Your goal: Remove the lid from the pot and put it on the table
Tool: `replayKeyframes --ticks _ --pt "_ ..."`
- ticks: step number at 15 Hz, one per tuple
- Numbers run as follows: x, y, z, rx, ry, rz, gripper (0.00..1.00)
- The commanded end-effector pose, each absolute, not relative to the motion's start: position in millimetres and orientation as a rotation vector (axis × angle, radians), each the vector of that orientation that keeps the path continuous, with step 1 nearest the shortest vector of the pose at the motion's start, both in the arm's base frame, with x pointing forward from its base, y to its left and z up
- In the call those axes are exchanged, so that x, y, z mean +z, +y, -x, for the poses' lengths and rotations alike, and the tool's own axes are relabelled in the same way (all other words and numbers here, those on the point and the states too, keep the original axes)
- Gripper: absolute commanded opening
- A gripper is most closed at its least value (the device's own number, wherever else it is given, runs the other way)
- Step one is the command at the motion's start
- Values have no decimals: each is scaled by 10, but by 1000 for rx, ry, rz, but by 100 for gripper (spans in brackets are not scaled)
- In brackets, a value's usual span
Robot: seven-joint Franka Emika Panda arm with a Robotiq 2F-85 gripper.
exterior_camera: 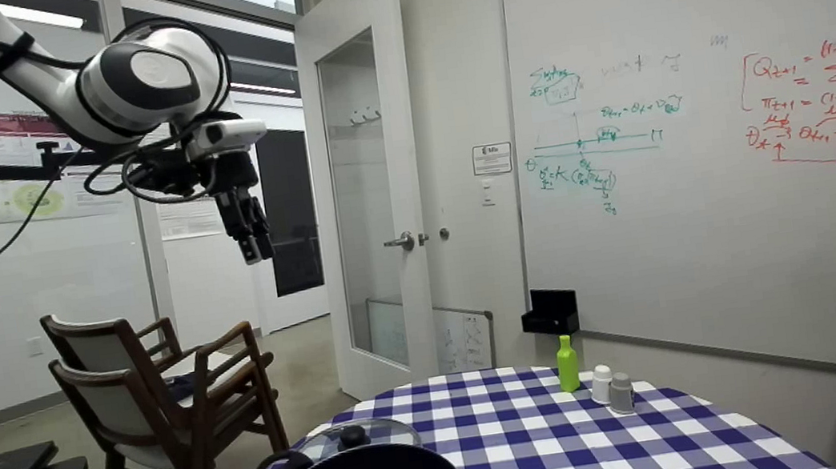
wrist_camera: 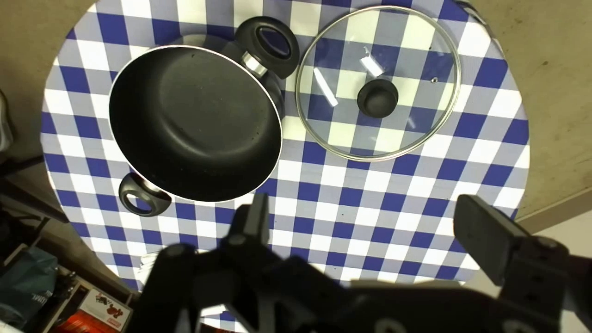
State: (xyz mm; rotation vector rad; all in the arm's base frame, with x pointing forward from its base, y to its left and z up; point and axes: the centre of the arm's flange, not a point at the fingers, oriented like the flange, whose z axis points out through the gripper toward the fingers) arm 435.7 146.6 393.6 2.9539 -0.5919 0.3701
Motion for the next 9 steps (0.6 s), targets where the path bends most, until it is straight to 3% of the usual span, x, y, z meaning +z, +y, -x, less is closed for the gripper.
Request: replayKeyframes --ticks 1,9 --pt "3938 1455 -4340 370 -595 -2953 100" --pt "3926 1428 -4339 366 -602 -2951 100"
